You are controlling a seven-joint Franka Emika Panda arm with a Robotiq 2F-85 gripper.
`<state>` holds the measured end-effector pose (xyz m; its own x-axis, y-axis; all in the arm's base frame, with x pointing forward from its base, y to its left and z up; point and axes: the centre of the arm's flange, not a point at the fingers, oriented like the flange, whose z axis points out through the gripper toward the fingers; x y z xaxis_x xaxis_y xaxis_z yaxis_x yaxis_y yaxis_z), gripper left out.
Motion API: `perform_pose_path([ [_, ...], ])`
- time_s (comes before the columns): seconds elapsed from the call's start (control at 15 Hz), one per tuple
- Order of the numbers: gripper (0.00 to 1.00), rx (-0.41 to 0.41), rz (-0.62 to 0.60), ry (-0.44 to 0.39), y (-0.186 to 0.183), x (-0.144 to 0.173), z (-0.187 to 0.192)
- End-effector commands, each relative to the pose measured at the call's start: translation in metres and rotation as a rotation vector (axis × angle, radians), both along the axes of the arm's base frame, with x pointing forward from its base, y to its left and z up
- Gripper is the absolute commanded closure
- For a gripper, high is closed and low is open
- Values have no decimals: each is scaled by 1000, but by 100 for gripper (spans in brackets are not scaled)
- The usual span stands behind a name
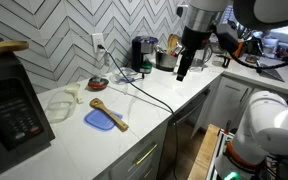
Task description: Put the silver spatula from the top of the coffeemaker in the silver holder
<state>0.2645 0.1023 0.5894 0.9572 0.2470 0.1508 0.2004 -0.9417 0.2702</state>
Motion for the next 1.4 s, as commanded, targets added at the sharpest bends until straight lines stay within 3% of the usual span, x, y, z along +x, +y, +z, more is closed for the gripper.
perform_pose_path([
  [0.0, 0, 0, 0, 0, 0, 0, 0],
  [0.33, 0, 0, 0, 0, 0, 0, 0],
  [0.4, 0, -27, -69, -22, -6, 6, 1],
  [0.53, 0, -65, -186, -85, -32, 20, 10],
  [0.87, 0, -118, -427, -230, -155, 75, 57],
  [1.33, 0, 100, -664, -222, -286, 155, 122],
])
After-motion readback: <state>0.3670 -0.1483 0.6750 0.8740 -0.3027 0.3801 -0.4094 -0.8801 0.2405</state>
